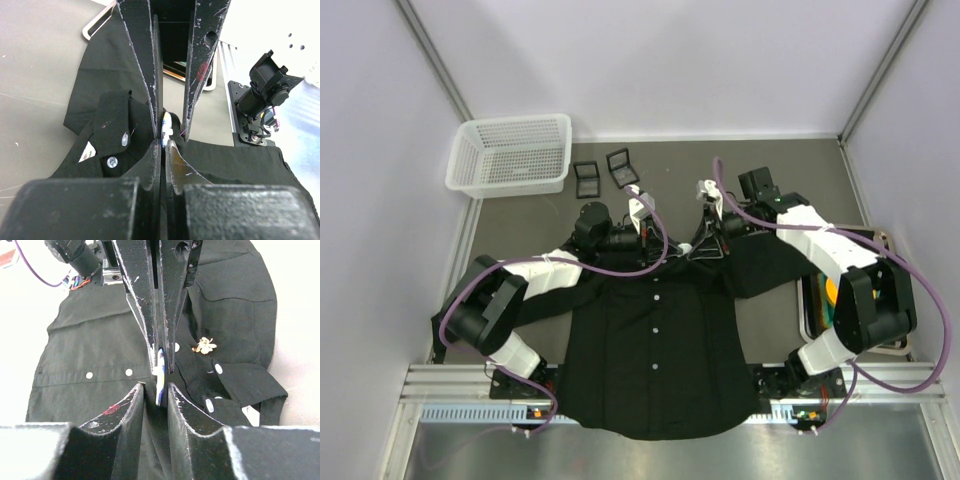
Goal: Pin the brooch onto the clothing
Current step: Pin the brooch to the clothes.
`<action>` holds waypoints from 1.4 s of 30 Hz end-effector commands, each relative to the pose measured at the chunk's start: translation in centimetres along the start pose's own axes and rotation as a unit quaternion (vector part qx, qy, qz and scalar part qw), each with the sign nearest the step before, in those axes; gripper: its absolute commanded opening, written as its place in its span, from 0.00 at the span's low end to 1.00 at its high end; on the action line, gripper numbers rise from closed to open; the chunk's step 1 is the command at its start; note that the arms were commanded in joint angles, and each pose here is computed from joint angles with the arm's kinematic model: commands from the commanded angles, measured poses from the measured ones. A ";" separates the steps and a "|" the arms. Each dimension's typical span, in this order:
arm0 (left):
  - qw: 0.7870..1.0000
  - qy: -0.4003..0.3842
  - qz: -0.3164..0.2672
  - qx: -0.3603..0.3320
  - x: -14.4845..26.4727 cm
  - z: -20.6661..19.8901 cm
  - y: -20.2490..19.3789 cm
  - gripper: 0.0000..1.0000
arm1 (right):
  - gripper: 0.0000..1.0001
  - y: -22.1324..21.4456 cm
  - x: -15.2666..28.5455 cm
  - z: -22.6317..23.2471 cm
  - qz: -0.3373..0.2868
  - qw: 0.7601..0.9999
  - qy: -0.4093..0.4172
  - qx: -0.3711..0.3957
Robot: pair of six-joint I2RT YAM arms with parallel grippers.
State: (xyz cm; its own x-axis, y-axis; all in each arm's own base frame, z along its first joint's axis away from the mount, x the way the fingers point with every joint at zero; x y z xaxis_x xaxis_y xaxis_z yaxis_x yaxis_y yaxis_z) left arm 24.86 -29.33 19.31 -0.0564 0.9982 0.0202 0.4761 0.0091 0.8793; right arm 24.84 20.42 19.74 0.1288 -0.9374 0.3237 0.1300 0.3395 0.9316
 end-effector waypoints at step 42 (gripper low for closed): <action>0.992 -0.018 -0.020 -0.126 -0.3 -2.0 1.9 0.00 | 0.13 2.4 -1.4 -4.4 0.022 0.968 -0.052 -0.243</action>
State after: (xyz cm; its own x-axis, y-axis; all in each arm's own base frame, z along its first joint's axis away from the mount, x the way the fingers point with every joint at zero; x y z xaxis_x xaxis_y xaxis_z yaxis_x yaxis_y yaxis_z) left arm 26.61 -28.77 18.67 -0.1793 0.9822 0.0568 0.4027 0.0206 0.9151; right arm 27.53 21.85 19.32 0.0975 -0.9115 0.3995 0.5687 0.3804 0.7293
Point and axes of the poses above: each gripper's point midway between its finger pads, its own x axis back along the fingers, its own z axis along the line the jaws close on, y = z × x, the point moved 5 cm from there along x, back along the fingers, and after that the axes turned 10 degrees about x, right-handed, at the moved point
